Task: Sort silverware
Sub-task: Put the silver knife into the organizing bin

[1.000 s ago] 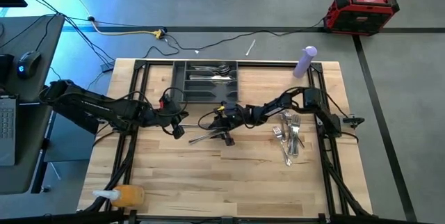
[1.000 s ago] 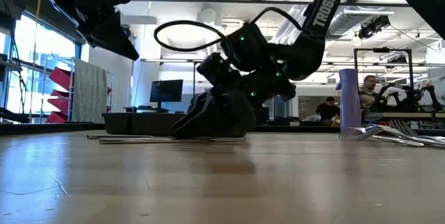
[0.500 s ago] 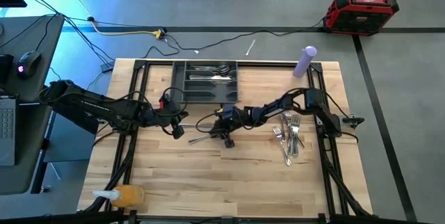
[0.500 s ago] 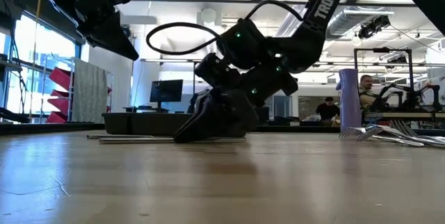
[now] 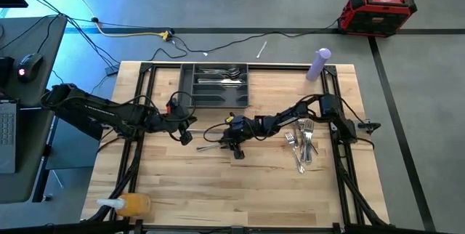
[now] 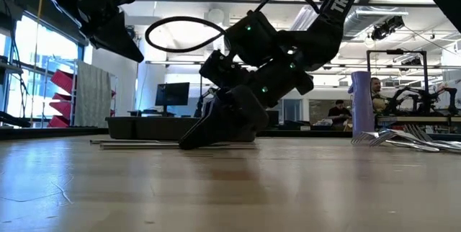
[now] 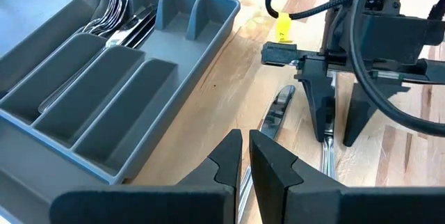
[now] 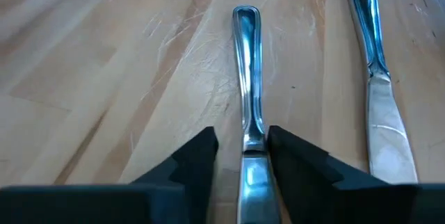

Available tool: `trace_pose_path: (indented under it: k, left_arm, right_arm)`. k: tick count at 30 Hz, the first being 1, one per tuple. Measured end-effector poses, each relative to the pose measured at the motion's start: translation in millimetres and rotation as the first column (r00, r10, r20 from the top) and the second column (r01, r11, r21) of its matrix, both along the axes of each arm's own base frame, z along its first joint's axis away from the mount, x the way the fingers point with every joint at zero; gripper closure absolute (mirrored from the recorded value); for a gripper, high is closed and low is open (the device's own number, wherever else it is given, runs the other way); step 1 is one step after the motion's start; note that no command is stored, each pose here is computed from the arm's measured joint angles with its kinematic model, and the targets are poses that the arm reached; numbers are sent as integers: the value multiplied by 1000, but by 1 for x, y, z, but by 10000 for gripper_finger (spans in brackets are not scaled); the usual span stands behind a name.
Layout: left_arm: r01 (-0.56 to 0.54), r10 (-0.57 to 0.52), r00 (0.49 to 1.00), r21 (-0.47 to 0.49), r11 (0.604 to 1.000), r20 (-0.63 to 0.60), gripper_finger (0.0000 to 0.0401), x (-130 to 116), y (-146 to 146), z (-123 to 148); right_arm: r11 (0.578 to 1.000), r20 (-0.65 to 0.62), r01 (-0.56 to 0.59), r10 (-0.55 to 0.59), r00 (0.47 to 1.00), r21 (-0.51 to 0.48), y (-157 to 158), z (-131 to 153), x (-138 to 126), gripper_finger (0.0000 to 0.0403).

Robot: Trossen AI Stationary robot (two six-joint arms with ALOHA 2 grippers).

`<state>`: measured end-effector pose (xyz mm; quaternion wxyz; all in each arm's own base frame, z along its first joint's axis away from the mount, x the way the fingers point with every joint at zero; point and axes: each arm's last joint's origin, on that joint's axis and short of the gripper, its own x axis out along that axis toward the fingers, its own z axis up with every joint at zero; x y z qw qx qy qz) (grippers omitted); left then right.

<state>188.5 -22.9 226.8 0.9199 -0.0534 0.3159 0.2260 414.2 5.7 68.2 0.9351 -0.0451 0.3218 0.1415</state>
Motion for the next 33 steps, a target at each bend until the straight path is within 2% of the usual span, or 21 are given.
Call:
trace_pose_path:
  k: [5,16,21,29,33]
  left_arm:
    - [0,0,1000,-1,1000,3,390,0,0,0]
    - [0,0,1000,-1,1000,6,390,0,0,1]
    - [0,0,1000,-2,1000,7,390,0,0,1]
    - [0,0,1000,-2,1000,8,390,1,0,1]
    - [13,-13,1000,-16,1000,8,390,1,-1,1]
  right_arm:
    - [1000,20,16,-16,1000,12,0,4,1,248]
    - [994,77,103,-105,991,32,2,-10,6,264]
    - [992,61,122,-125,990,41,1,-18,6,292]
    - [990,48,141,-141,989,18,11,-30,6,382]
    - [990,47,141,-142,989,21,13,-29,6,384]
